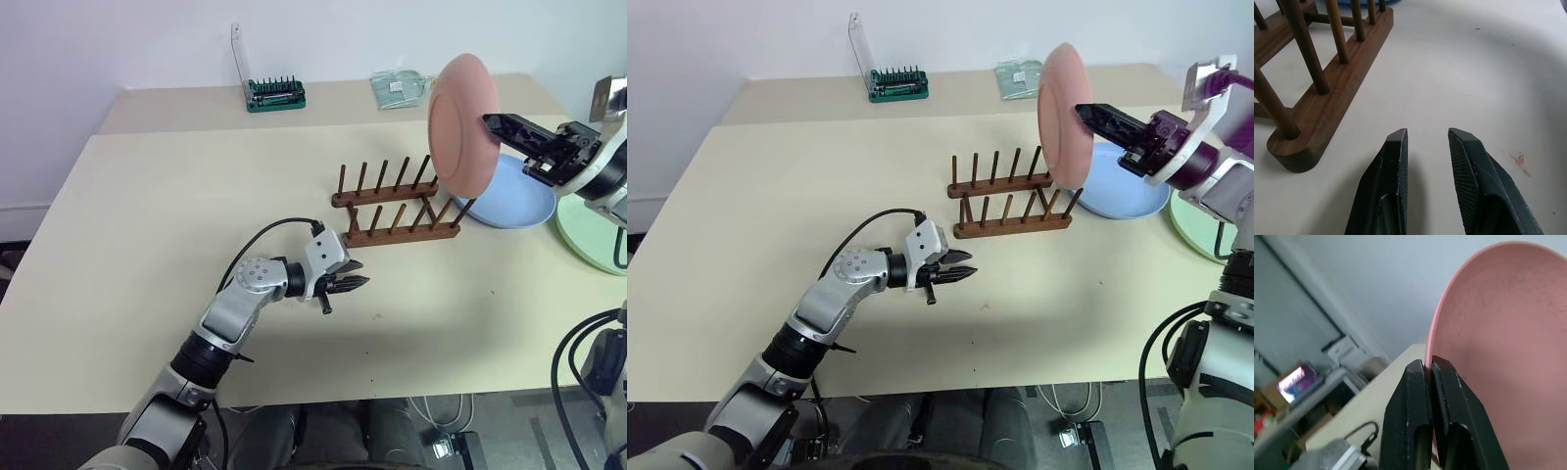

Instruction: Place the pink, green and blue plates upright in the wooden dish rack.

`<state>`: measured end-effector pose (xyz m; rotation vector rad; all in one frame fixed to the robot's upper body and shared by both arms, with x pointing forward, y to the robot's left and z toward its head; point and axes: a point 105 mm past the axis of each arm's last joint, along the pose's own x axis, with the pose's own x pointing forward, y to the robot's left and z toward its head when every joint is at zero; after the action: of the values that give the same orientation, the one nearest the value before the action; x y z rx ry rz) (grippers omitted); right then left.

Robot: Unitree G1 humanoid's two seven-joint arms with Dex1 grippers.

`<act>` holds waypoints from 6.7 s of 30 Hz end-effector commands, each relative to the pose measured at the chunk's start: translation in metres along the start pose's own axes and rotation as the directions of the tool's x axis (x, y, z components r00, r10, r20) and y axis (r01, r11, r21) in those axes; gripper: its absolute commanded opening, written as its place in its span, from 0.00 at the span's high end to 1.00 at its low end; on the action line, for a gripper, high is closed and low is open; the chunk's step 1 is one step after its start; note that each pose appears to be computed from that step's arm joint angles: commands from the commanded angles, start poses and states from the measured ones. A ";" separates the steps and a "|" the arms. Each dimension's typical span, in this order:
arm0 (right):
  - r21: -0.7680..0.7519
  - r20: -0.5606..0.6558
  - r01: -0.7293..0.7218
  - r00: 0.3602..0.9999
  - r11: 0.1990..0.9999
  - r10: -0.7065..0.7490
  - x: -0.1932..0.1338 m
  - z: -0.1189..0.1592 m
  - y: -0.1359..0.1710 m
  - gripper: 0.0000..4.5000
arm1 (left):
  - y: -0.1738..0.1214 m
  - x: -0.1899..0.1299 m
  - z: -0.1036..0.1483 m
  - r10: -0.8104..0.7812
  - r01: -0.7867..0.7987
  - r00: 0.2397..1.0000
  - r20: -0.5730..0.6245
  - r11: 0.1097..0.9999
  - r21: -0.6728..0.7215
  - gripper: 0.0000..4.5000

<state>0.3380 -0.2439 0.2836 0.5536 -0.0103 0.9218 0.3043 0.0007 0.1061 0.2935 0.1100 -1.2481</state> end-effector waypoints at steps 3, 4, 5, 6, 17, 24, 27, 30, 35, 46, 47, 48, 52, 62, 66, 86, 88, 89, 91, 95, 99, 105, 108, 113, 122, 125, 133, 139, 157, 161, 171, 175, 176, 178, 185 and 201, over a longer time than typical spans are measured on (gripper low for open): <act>0.027 0.042 0.040 0.998 0.999 -0.041 -0.011 0.003 -0.008 0.99 | -0.002 -0.002 0.014 -0.005 0.004 0.999 0.044 1.000 0.025 0.71; 0.025 0.038 0.046 0.998 0.999 -0.047 -0.013 0.002 -0.009 0.99 | -0.002 -0.002 0.014 -0.005 0.004 0.999 0.044 1.000 0.026 0.71; 0.017 0.031 0.052 0.998 0.999 -0.052 -0.014 0.000 -0.010 0.99 | -0.002 -0.002 0.014 -0.005 0.004 0.999 0.043 1.000 0.027 0.71; 0.011 0.028 0.059 0.998 0.998 -0.059 -0.015 -0.001 -0.010 0.93 | -0.002 -0.002 0.014 -0.005 0.004 0.999 0.041 1.000 0.028 0.71; -0.448 0.146 0.330 0.944 0.831 -0.296 -0.033 0.039 -0.003 0.26 | -0.004 -0.004 0.015 -0.003 0.002 0.999 0.041 1.000 0.022 0.71; -0.688 0.142 0.525 0.774 0.501 -0.618 -0.106 0.042 -0.016 0.26 | -0.005 -0.006 0.013 -0.001 0.001 0.999 0.036 1.000 0.013 0.71; -0.848 -0.020 0.422 0.578 0.320 -0.815 -0.142 -0.002 -0.055 0.01 | -0.007 -0.002 0.013 -0.023 0.022 0.999 0.033 1.000 0.021 0.71; -0.924 -0.080 0.297 0.464 0.240 -0.882 -0.160 -0.025 -0.079 0.01 | -0.007 0.002 0.014 -0.034 0.032 0.999 0.034 0.999 0.034 0.71; -0.970 -0.081 0.183 0.377 0.160 -0.923 -0.170 -0.040 -0.115 0.01 | -0.007 0.003 0.019 -0.040 0.038 0.998 0.043 0.998 0.039 0.71; -0.972 -0.065 0.199 0.290 0.126 -0.955 -0.172 -0.040 -0.158 0.41 | -0.005 -0.004 0.016 0.001 -0.002 0.999 0.040 1.000 0.026 0.71; -0.971 -0.063 0.200 0.296 0.127 -0.953 -0.171 -0.040 -0.158 0.52 | -0.005 -0.005 0.016 0.004 -0.005 0.999 0.040 1.000 0.025 0.71; -0.971 -0.063 0.201 0.299 0.127 -0.952 -0.170 -0.039 -0.158 0.63 | -0.005 -0.005 0.015 0.005 -0.006 0.999 0.039 1.000 0.025 0.71; -0.984 -0.022 0.155 0.366 0.084 -0.930 -0.160 -0.032 -0.151 0.99 | -0.006 -0.007 0.013 0.010 -0.010 0.999 0.033 1.000 0.015 0.71; -0.874 0.430 0.485 0.770 -0.006 -0.472 -0.040 0.098 -0.004 0.99 | -0.008 -0.011 0.015 -0.001 0.001 0.999 0.044 1.000 0.020 0.71; -0.761 0.283 0.265 0.957 0.592 -0.064 0.009 0.089 0.095 0.99 | -0.003 -0.028 0.029 0.055 -0.061 0.988 0.145 0.998 0.035 0.71; -0.052 -0.007 0.012 1.000 0.999 -0.012 0.075 -0.016 0.072 0.99 | 0.012 -0.086 0.025 0.245 -0.250 0.961 0.130 0.968 0.027 0.71; -0.039 -0.025 0.041 0.999 0.998 -0.042 0.076 -0.021 0.065 0.99 | 0.012 -0.084 0.027 0.241 -0.246 0.962 0.131 0.969 0.023 0.71; -0.039 -0.029 0.049 0.998 0.998 -0.050 0.076 -0.023 0.063 0.99 | 0.012 -0.084 0.028 0.240 -0.245 0.962 0.130 0.969 0.023 0.71; -0.036 -0.039 0.077 0.996 0.996 -0.078 0.076 -0.027 0.057 0.99 | 0.013 -0.083 0.029 0.240 -0.245 0.962 0.127 0.969 0.024 0.71; -0.021 -0.054 0.090 0.994 0.996 -0.091 0.076 -0.034 0.052 0.99 | 0.015 -0.081 0.030 0.232 -0.237 0.965 0.120 0.971 0.030 0.71; -0.099 -0.052 0.095 0.994 0.991 -0.100 0.078 -0.034 0.054 0.77 | 0.015 -0.079 0.030 0.226 -0.231 0.967 0.118 0.973 0.029 0.71; -0.389 -0.015 0.134 0.988 0.911 -0.152 0.075 -0.018 0.058 0.33 | 0.012 -0.075 0.028 0.211 -0.214 0.971 0.116 0.976 0.022 0.71; -0.538 0.020 0.154 0.985 0.828 -0.170 0.066 -0.002 0.063 0.33 | 0.010 -0.074 0.027 0.206 -0.210 0.972 0.116 0.978 0.020 0.71; -0.728 0.154 0.246 0.968 0.640 -0.197 0.022 0.050 0.073 0.33 | 0.009 -0.072 0.024 0.201 -0.206 0.973 0.114 0.978 0.025 0.71; -0.811 0.043 0.352 0.833 0.467 -0.552 -0.053 0.032 0.003 0.15 | 0.003 -0.065 0.018 0.159 -0.164 0.981 0.111 0.986 0.032 0.71; -0.926 -0.133 0.170 0.688 0.336 -0.714 -0.080 -0.007 -0.034 0.01 | 0.005 -0.065 0.019 0.154 -0.159 0.981 0.114 0.987 0.035 0.71; -0.958 -0.285 -0.158 0.613 0.239 -0.737 -0.064 -0.078 -0.096 0.01 | 0.001 -0.062 0.022 0.130 -0.136 0.984 0.118 0.990 0.041 0.71; -0.970 -0.240 -0.171 0.586 0.171 -0.774 -0.045 -0.091 -0.134 0.19 | -0.002 -0.062 0.023 0.133 -0.139 0.984 0.121 0.989 0.043 0.71; -0.929 0.366 0.297 0.654 -0.221 -0.662 -0.054 0.054 -0.071 0.99 | -0.009 -0.064 0.020 0.141 -0.145 0.984 0.107 0.989 0.031 0.71; -0.870 0.404 0.484 0.812 0.099 -0.421 -0.021 0.080 0.003 0.99 | -0.009 -0.063 0.019 0.130 -0.134 0.986 0.106 0.990 0.032 0.71; -0.560 0.054 -0.265 0.934 0.785 0.353 0.066 0.006 0.173 0.99 | -0.010 -0.063 0.013 0.108 -0.110 0.990 0.087 0.994 0.026 0.71; -0.347 0.095 -0.382 0.894 0.857 0.437 0.093 -0.007 0.196 0.99 | -0.011 -0.070 0.008 0.113 -0.114 0.991 0.074 0.993 0.016 0.71; -0.293 0.102 -0.382 0.899 0.876 0.426 0.101 -0.012 0.195 0.99 | -0.010 -0.073 0.007 0.124 -0.124 0.990 0.073 0.992 0.006 0.71; -0.227 0.080 -0.360 0.919 0.905 0.386 0.112 -0.025 0.188 0.99 | -0.006 -0.080 0.004 0.152 -0.152 0.986 0.065 0.988 -0.005 0.71; -0.132 -0.048 -0.181 0.983 0.975 0.176 0.126 -0.064 0.134 0.99 | 0.006 -0.098 0.000 0.226 -0.225 0.973 0.044 0.974 -0.026 0.71; -0.132 -0.078 -0.022 0.997 0.991 0.011 0.118 -0.076 0.086 0.99 | 0.006 -0.098 0.004 0.237 -0.236 0.971 0.032 0.972 -0.021 0.71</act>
<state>0.3333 -0.0770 0.2727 0.3996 0.0490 0.9345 0.2787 0.0928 0.1227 0.2502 0.1014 -1.0092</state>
